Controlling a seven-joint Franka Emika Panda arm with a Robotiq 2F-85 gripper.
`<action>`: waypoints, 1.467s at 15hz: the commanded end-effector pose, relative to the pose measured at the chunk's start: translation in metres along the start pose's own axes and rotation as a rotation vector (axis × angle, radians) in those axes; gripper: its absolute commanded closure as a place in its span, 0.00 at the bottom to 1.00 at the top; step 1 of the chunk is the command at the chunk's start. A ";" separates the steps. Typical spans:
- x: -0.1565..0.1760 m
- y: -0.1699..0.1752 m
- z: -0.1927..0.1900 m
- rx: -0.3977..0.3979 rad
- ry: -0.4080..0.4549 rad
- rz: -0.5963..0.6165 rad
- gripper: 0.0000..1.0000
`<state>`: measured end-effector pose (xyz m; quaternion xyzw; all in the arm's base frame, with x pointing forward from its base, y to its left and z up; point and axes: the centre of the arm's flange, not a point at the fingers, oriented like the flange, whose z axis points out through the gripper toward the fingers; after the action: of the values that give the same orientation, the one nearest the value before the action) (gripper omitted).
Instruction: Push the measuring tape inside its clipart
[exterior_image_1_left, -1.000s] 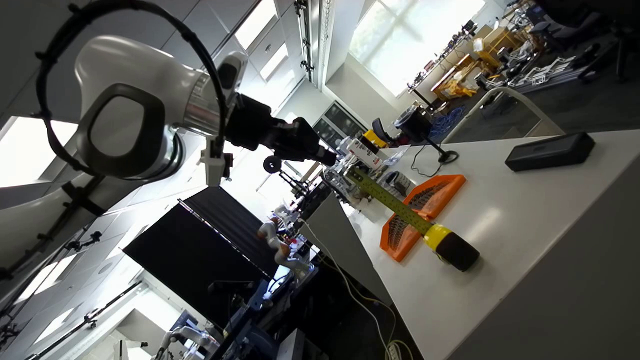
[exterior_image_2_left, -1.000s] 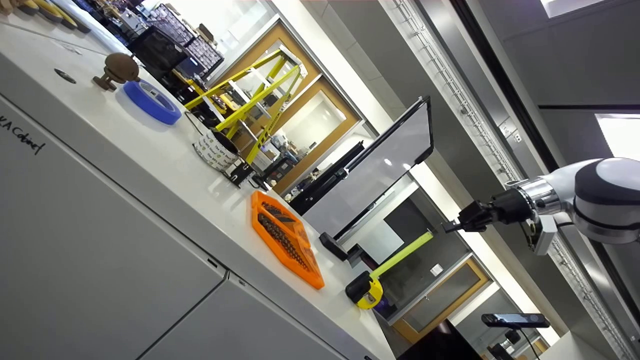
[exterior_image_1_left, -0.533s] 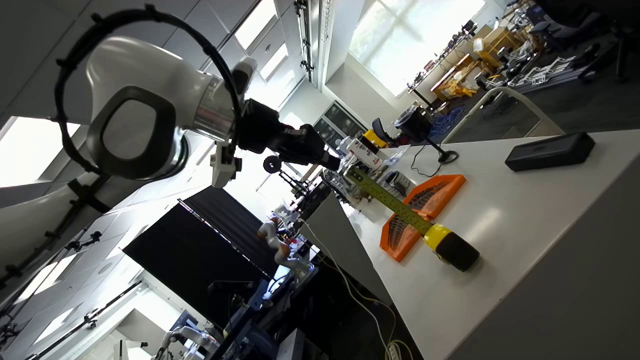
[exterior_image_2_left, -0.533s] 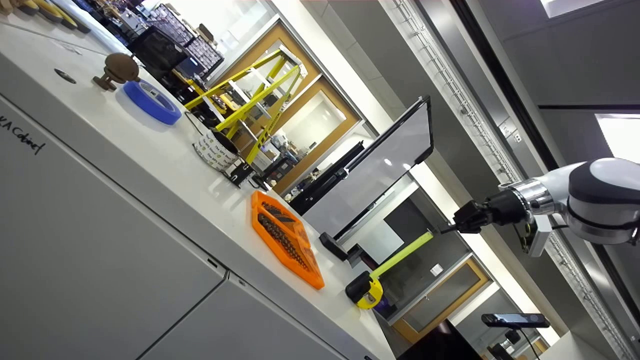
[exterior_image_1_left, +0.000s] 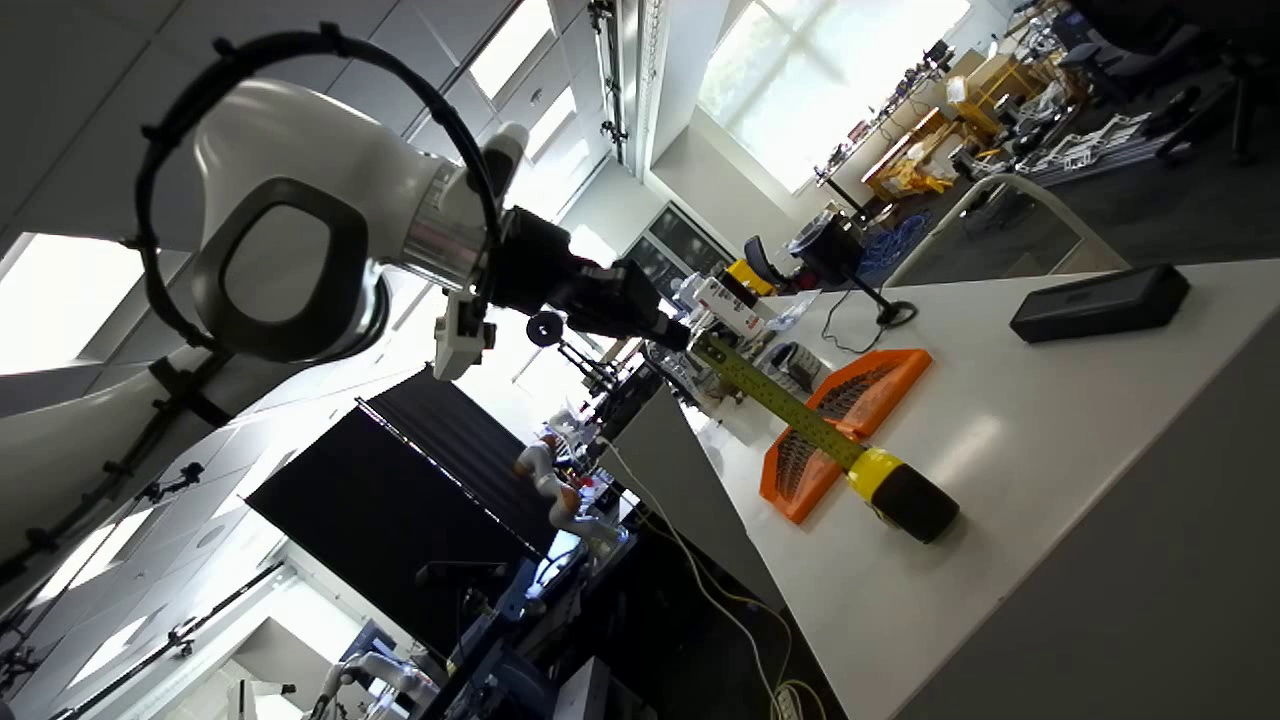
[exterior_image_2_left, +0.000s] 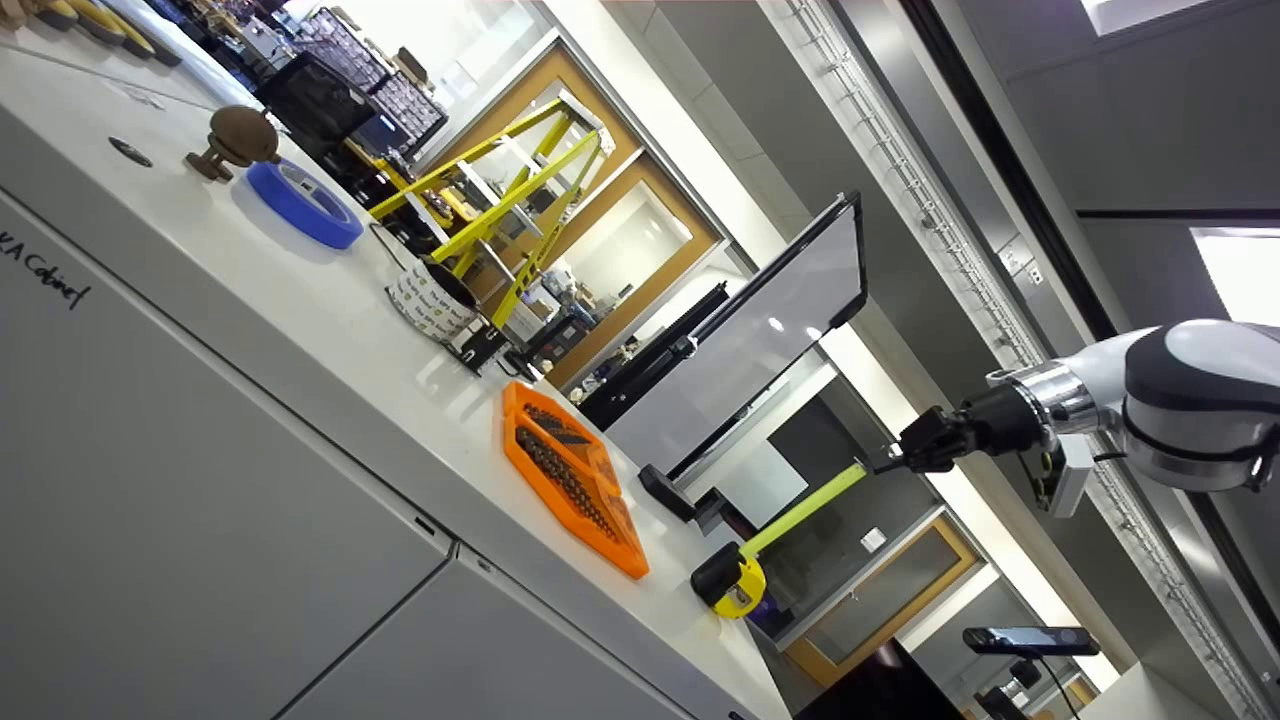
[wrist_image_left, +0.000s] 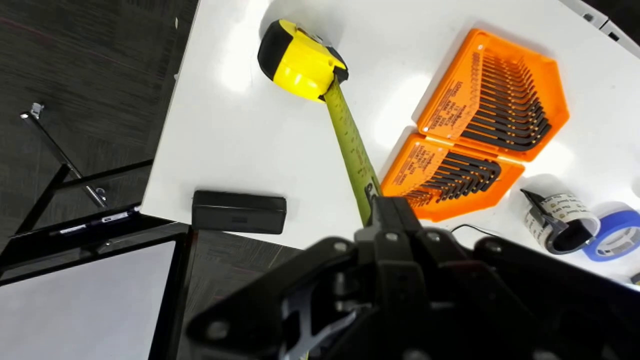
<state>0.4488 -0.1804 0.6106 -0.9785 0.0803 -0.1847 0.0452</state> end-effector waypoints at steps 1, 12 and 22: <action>0.000 0.000 0.004 0.022 -0.016 0.011 1.00; 0.002 0.001 0.013 0.046 -0.062 0.021 1.00; -0.003 0.007 0.028 0.036 -0.155 0.048 1.00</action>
<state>0.4521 -0.1799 0.5834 -0.9850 0.0871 -0.1311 0.0712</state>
